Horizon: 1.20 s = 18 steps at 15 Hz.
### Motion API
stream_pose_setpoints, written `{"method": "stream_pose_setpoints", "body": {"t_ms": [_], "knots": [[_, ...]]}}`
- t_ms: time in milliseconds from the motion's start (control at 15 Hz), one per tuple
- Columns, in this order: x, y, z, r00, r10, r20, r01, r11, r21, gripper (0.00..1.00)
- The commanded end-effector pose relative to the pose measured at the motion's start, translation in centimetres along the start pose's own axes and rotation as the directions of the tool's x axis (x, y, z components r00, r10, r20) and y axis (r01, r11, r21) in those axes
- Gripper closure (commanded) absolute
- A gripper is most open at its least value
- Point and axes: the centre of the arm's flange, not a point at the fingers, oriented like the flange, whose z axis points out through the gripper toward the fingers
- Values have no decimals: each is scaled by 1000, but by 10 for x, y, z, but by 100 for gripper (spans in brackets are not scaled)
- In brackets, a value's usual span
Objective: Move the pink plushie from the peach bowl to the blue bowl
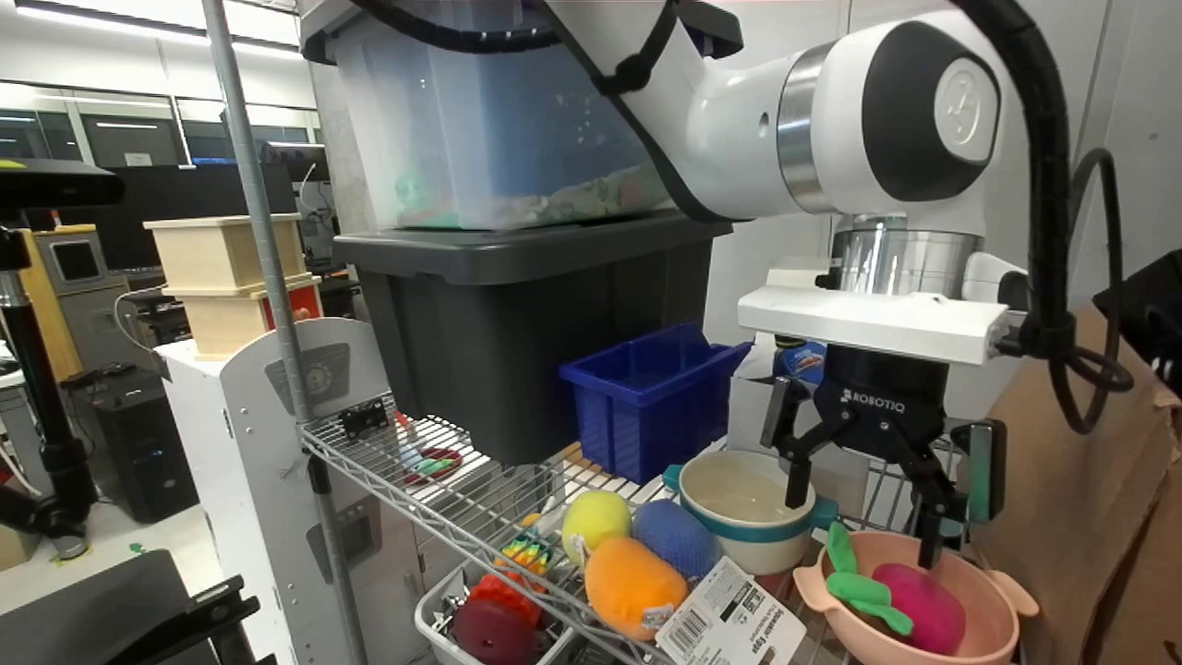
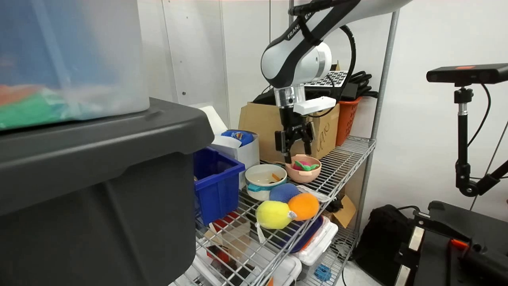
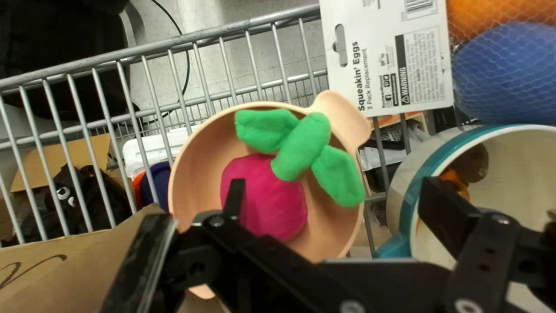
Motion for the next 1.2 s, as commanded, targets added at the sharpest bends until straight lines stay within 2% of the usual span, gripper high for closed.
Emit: {"method": "stream_pose_setpoints", "body": {"t_ms": [0, 333, 667, 1133], "knots": [[8, 15, -1, 1000, -3, 15, 3, 1000, 13, 0], [10, 27, 8, 1000, 9, 20, -10, 1000, 5, 0], [21, 38, 34, 999, 35, 38, -34, 999, -22, 0], [27, 37, 58, 998, 43, 45, -42, 999, -34, 0]]}}
